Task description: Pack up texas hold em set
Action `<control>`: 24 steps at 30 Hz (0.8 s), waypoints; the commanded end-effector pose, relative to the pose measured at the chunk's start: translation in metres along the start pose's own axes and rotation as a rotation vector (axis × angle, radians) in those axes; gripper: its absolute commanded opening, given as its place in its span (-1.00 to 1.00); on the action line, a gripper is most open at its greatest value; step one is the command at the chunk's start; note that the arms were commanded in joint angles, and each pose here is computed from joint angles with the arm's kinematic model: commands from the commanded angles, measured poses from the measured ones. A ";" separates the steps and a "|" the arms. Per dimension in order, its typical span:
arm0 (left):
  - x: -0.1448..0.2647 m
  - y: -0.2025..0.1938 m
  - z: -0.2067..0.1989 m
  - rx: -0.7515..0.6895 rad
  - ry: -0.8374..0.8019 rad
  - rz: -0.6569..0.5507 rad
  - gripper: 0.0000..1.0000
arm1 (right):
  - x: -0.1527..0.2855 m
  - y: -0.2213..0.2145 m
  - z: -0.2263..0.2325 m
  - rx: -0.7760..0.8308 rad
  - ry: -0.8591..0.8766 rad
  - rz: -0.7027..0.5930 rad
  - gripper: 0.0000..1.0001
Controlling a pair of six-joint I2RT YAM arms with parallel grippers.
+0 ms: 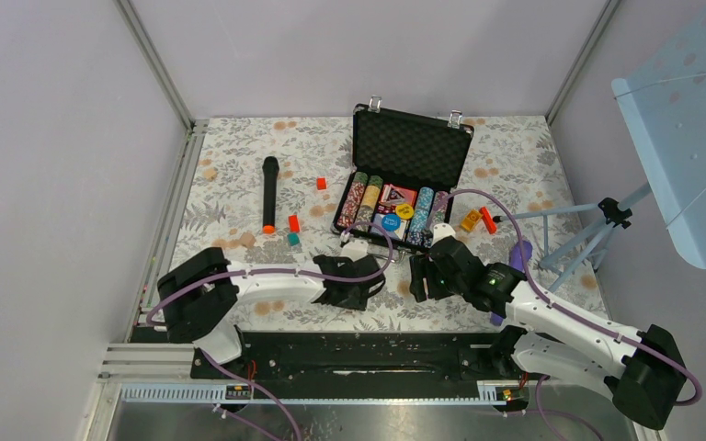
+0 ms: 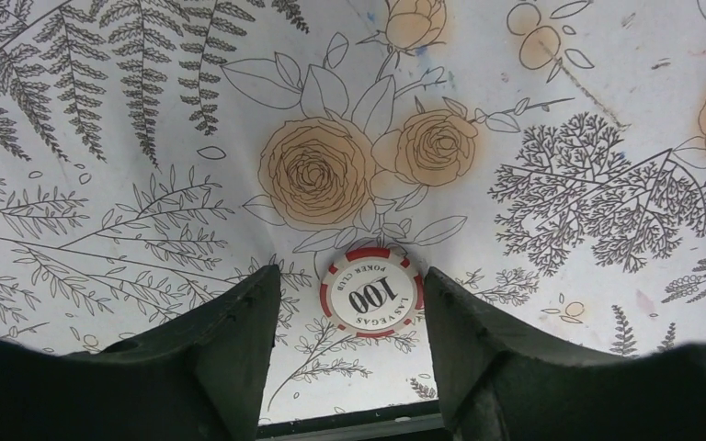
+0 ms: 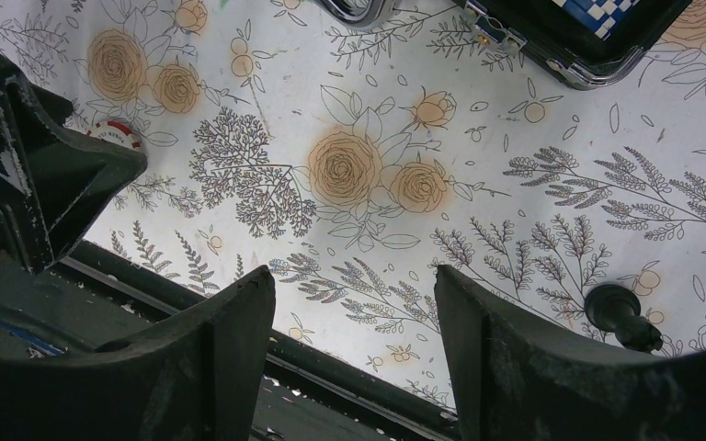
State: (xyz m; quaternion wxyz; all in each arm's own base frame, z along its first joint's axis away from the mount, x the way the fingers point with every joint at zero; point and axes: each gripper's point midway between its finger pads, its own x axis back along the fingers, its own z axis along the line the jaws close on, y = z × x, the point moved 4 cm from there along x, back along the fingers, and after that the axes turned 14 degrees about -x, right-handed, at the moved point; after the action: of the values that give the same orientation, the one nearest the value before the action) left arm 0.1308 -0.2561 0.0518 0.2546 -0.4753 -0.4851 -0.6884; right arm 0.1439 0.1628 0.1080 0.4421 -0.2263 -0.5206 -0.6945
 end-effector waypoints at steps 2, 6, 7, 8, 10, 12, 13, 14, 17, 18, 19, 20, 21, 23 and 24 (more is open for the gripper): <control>-0.007 0.003 -0.004 -0.005 -0.022 -0.010 0.09 | 0.007 0.013 0.009 -0.023 0.032 -0.043 0.42; -0.007 0.001 -0.006 -0.005 -0.035 -0.002 -0.08 | 0.007 0.013 0.008 -0.023 0.031 -0.046 0.42; -0.006 0.001 -0.005 -0.004 -0.038 -0.002 -0.09 | 0.007 0.013 0.008 -0.021 0.030 -0.046 0.42; -0.005 0.000 -0.005 -0.003 -0.040 -0.004 -0.09 | 0.007 0.013 0.008 -0.022 0.030 -0.044 0.42; -0.004 -0.001 -0.004 -0.005 -0.045 0.001 -0.09 | 0.007 0.013 0.009 -0.022 0.031 -0.044 0.42; -0.002 -0.004 -0.003 -0.006 -0.045 0.010 0.01 | 0.006 0.013 0.009 -0.022 0.029 -0.043 0.42; -0.002 -0.005 -0.002 -0.006 -0.042 0.013 0.04 | 0.006 0.013 0.008 -0.022 0.028 -0.041 0.42; -0.001 -0.006 -0.002 -0.007 -0.040 0.017 0.06 | 0.006 0.013 0.009 -0.023 0.030 -0.042 0.42; 0.002 -0.008 -0.002 -0.013 -0.037 0.027 0.07 | 0.006 0.013 0.009 -0.021 0.030 -0.041 0.42; 0.002 -0.009 -0.001 -0.015 -0.035 0.029 0.07 | 0.006 0.013 0.009 -0.022 0.029 -0.039 0.42; 0.003 -0.009 -0.002 -0.016 -0.033 0.028 0.07 | 0.006 0.013 0.009 -0.022 0.030 -0.041 0.42; 0.003 -0.010 -0.002 -0.017 -0.032 0.029 0.06 | 0.006 0.013 0.009 -0.021 0.031 -0.041 0.42; 0.004 -0.010 -0.002 -0.018 -0.032 0.030 0.06 | 0.006 0.013 0.009 -0.022 0.029 -0.039 0.42; 0.005 -0.012 -0.001 -0.019 -0.028 0.033 0.05 | 0.006 0.013 0.009 -0.024 0.028 -0.039 0.42; 0.006 -0.013 -0.001 -0.021 -0.027 0.034 0.05 | 0.005 0.012 0.009 -0.024 0.028 -0.039 0.42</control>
State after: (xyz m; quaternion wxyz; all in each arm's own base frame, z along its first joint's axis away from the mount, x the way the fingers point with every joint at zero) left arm 0.1296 -0.2606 0.0514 0.2412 -0.4846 -0.4851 -0.6868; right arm 0.1438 0.1629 0.1089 0.4414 -0.2252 -0.5193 -0.6963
